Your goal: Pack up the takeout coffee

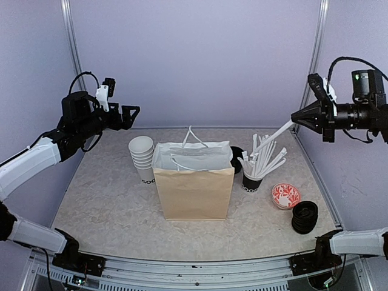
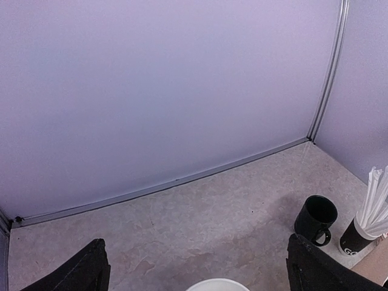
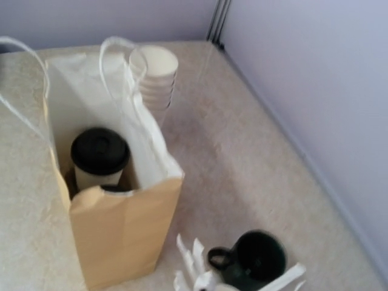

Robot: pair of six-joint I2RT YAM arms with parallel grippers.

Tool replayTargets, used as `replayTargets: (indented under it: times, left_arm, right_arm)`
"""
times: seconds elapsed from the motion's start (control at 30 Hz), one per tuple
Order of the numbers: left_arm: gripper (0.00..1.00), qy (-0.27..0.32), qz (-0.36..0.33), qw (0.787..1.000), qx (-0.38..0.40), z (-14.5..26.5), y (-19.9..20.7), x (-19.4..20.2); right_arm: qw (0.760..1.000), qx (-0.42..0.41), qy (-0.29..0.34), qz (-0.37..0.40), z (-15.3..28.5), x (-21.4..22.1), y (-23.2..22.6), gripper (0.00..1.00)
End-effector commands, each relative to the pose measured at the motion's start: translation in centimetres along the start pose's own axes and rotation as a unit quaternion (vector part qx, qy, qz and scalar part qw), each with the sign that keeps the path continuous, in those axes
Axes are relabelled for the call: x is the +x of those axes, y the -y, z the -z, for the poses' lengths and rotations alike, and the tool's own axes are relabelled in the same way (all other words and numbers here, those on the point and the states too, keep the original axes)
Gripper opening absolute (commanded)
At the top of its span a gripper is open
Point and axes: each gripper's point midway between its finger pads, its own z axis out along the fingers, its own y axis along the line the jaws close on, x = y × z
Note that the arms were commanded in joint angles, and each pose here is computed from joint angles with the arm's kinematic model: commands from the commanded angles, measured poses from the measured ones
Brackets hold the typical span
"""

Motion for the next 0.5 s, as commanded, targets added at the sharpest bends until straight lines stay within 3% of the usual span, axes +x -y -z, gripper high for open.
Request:
replayTargets:
  times: [0.0,0.23,0.47]
  left_arm:
    - [0.99,0.001,-0.006,1.0,0.004,-0.2,-0.1,-0.1]
    - [0.99,0.003,-0.011,1.0,-0.007,0.0,-0.7,-0.2]
    - [0.99,0.007,-0.013,1.0,-0.013,0.3,-1.1,-0.6]
  right_arm:
    - [0.998,-0.022,0.045,0.032,1.6,-3.8,-0.5,0.0]
    - [0.976,-0.158,0.145,0.028,2.1,-9.4,-2.2,0.0]
    - [0.963,-0.225,0.147,0.006,-1.2,-9.7,-2.5,0.0]
